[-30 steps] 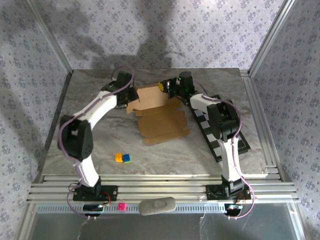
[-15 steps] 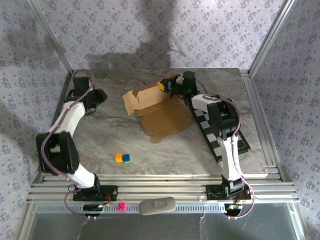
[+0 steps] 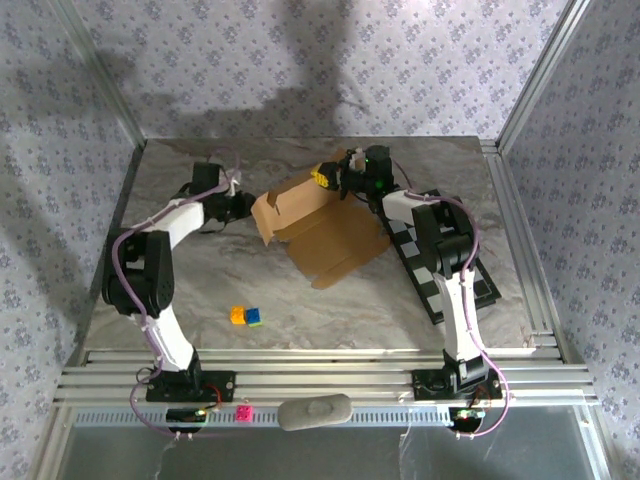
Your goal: Fold the paper box
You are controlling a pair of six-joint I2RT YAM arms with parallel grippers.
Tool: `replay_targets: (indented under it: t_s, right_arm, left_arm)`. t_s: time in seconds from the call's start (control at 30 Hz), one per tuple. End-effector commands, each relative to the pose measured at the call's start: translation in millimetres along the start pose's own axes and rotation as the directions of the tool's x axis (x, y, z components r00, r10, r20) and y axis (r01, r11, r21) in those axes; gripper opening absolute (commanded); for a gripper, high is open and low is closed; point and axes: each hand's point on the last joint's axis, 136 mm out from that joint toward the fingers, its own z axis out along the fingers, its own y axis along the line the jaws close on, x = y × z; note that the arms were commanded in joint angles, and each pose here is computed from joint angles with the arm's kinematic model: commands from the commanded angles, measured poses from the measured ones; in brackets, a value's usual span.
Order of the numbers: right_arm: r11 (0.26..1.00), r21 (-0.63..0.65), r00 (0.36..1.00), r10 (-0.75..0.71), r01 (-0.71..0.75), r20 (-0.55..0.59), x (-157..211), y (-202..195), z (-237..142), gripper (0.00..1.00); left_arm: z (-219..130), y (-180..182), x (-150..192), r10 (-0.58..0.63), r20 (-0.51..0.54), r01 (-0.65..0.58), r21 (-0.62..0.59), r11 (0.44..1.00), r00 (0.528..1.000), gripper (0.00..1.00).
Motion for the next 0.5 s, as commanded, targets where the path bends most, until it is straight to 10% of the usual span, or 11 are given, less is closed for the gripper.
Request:
replay_targets:
  t_s: [0.0,0.47]
  right_arm:
    - [0.999,-0.022,1.0,-0.026,0.025,-0.013,-4,0,1,0.0]
    - [0.999,-0.038,1.0,-0.029,0.028,-0.012,-8,1,-1,0.0]
  left_arm:
    - [9,-16,10,0.094,-0.027,-0.092,0.064,0.994,0.995,0.3]
    - [14,-50,31,0.142,-0.03,-0.141,0.036,0.989,0.989,0.4]
